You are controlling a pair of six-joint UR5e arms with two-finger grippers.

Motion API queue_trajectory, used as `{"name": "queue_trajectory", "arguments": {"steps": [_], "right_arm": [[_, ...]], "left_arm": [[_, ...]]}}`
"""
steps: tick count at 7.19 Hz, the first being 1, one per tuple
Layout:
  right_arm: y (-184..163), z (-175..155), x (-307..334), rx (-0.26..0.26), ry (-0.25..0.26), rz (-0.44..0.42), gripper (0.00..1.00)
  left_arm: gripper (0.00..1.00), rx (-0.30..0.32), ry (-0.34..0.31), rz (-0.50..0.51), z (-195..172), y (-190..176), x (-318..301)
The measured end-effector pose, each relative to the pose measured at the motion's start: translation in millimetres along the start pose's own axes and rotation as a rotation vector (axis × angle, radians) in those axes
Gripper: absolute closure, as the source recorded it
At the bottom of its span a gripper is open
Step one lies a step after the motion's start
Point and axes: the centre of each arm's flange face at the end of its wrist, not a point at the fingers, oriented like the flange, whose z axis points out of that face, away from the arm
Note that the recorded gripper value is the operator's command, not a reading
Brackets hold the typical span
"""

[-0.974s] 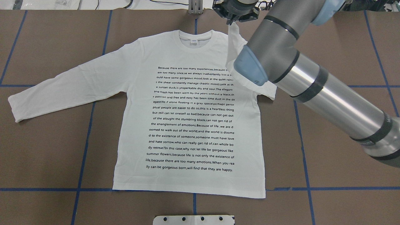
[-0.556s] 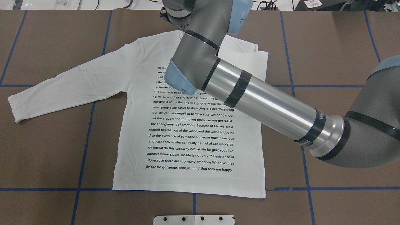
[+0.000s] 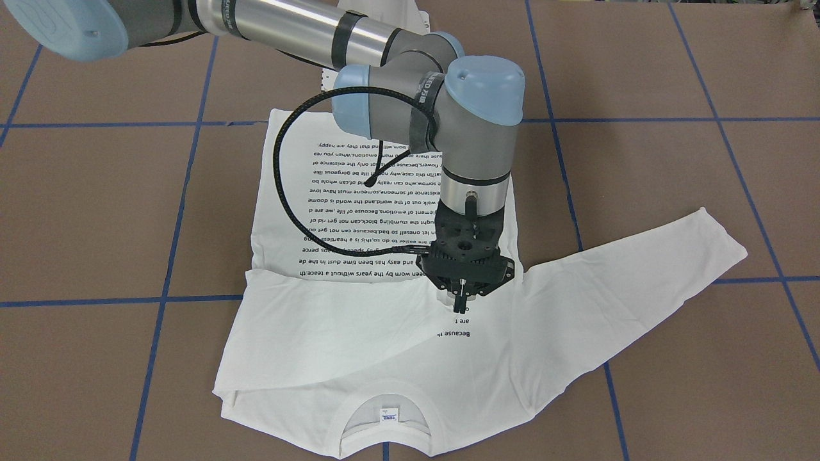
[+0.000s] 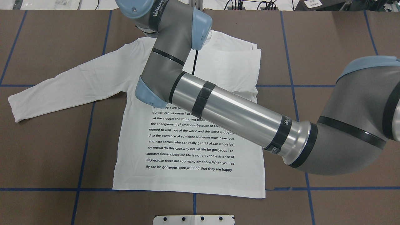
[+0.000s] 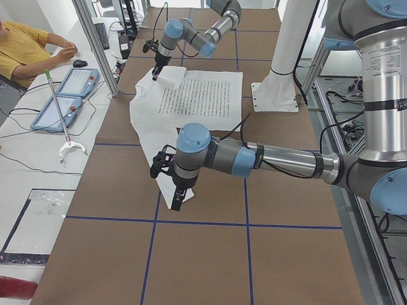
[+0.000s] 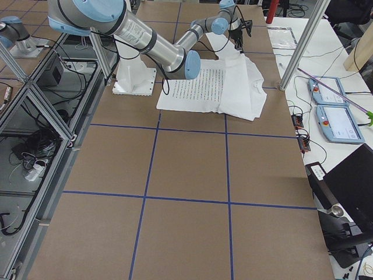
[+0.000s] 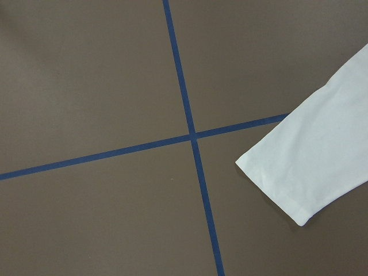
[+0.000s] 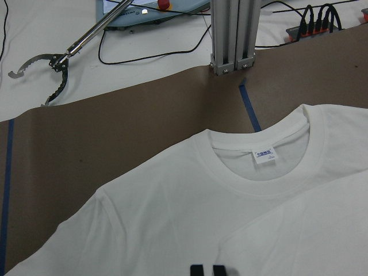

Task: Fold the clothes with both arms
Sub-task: 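Carry the sleeve across the shirt body toward the collar with the right gripper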

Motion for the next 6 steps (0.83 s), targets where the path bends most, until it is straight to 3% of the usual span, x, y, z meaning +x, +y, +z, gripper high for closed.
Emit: {"name": "queue_trajectory", "arguments": {"steps": [4, 5, 6], "right_arm": [[-12, -3, -17, 0.019, 0.022, 0.014, 0.0], [-27, -5, -8, 0.003, 0.021, -0.001, 0.0], [-43, -10, 13, -0.031, 0.021, -0.032, 0.0]], "left_arm": [[0.0, -0.006, -0.003, -0.013, 4, -1, -4], [0.0, 0.008, -0.001, 0.0, 2, -9, 0], [0.0, 0.06, 0.0, 0.048, -7, -23, 8]]}}
